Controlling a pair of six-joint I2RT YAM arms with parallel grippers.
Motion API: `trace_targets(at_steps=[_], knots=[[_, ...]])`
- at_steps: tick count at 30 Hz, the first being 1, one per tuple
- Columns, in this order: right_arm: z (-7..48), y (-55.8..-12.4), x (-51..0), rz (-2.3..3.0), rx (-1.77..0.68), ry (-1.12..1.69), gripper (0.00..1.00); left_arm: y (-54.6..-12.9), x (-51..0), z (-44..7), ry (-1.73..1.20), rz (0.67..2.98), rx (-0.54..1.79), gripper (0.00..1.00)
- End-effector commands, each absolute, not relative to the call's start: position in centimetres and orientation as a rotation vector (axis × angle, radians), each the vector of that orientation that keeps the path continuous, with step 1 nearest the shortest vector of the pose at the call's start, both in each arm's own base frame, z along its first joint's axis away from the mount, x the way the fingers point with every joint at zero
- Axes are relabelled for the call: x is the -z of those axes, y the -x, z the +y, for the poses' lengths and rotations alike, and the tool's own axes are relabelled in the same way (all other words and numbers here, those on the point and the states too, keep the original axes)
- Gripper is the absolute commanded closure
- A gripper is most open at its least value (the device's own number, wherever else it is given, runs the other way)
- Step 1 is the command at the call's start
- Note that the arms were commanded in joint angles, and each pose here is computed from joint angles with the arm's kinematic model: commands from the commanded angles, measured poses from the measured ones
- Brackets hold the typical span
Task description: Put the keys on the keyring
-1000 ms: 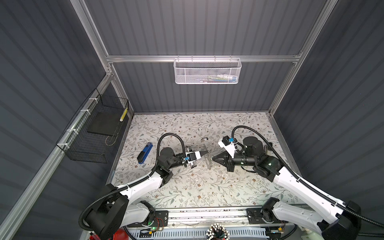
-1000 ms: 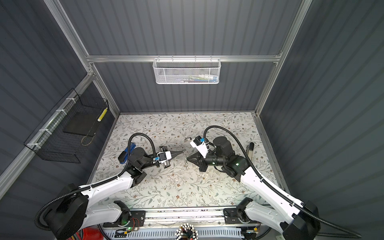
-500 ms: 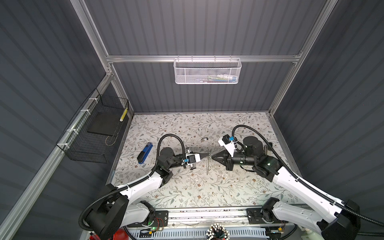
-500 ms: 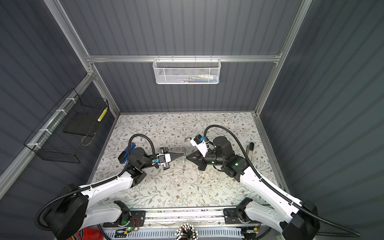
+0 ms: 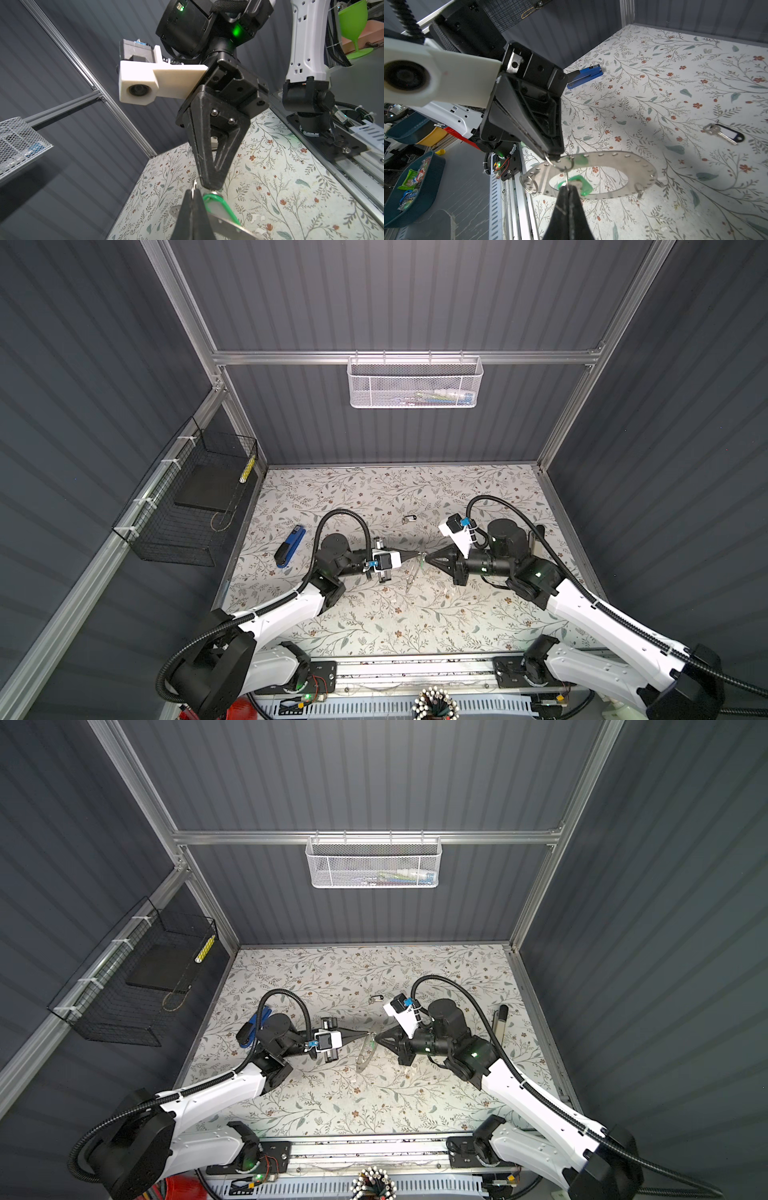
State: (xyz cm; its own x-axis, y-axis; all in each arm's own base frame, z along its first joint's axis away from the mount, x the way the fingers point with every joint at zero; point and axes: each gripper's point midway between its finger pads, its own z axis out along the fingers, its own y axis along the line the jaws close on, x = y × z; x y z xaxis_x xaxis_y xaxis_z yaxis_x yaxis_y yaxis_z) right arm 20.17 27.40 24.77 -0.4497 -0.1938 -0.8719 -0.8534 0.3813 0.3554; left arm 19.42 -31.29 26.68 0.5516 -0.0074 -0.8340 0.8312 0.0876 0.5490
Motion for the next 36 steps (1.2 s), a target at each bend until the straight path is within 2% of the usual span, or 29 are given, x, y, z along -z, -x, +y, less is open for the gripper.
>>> trace_targets(at_steps=[1, 29, 34, 36], knots=[[27.4, -20.4, -26.3, 1.811, -1.096, 0.886, 1.0, -18.6, -28.2, -31.4, -1.373, 0.711, 0.718, 1.0], [27.8, -19.9, -23.4, 1.878, -1.16, 0.929, 0.99, -20.0, -31.1, -31.2, -1.217, 0.753, 0.77, 1.0], [26.6, -20.1, -25.5, 1.786, -0.994, 1.008, 0.74, -20.1, -30.7, -31.3, -1.222, 0.793, 0.877, 1.0], [25.9, -20.0, -26.3, 1.74, -0.922, 1.036, 0.71, -20.3, -30.7, -31.3, -1.216, 0.818, 0.913, 1.0]])
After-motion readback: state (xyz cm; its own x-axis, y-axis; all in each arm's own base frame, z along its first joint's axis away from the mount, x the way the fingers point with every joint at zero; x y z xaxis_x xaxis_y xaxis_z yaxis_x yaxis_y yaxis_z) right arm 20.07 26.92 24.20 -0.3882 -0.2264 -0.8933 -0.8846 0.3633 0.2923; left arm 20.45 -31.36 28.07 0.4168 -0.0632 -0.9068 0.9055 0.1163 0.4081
